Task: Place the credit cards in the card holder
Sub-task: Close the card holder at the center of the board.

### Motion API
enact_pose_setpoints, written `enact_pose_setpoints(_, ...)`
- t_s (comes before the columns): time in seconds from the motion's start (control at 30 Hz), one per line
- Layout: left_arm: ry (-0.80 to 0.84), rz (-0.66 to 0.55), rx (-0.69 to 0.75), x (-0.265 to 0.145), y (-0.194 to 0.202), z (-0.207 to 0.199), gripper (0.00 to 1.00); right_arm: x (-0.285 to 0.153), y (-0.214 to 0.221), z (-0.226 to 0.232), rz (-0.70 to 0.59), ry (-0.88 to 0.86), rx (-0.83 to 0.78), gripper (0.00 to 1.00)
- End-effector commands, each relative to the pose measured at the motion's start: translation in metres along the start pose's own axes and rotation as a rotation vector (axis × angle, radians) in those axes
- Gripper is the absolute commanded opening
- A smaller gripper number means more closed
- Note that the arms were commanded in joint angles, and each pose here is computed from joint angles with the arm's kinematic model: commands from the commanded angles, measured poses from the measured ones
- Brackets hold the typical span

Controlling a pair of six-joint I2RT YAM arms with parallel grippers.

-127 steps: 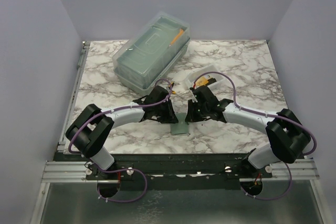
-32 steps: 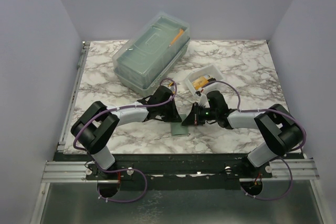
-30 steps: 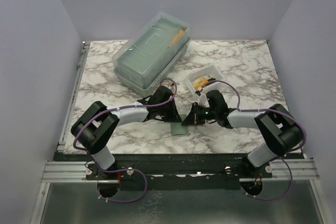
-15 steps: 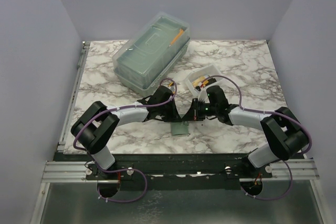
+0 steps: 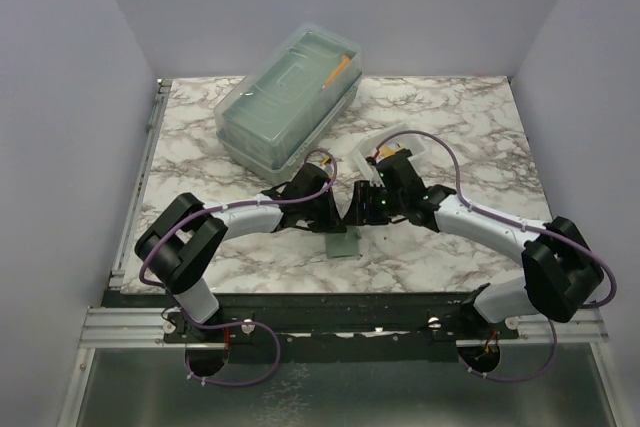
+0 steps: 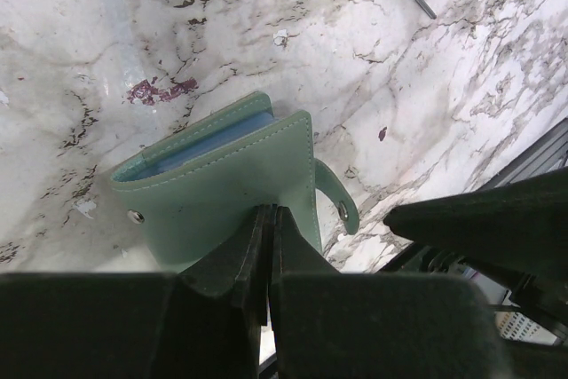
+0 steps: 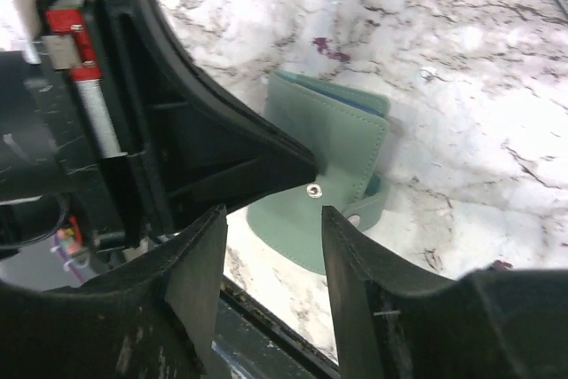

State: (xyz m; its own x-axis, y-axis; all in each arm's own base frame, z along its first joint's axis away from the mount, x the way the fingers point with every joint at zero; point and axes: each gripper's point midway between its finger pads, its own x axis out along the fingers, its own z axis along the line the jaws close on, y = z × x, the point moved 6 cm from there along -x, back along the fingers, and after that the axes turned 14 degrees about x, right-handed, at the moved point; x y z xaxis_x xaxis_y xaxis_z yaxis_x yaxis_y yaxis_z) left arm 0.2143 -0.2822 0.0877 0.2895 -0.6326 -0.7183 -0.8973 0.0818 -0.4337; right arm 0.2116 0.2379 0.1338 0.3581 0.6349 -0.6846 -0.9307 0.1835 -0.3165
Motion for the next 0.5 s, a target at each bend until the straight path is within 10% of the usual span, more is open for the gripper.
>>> enact_pose_setpoints(0.0,-0.078,0.054,0.008,0.002,0.018,0.016,0.02,0.001,0.008,-0.022,-0.012,0.217,0.015,0.52)
enact_pose_setpoints(0.47,-0.073,0.057,0.009,0.003,0.017,0.015,0.02,0.013,0.009,-0.021,0.027,0.244,0.010,0.36)
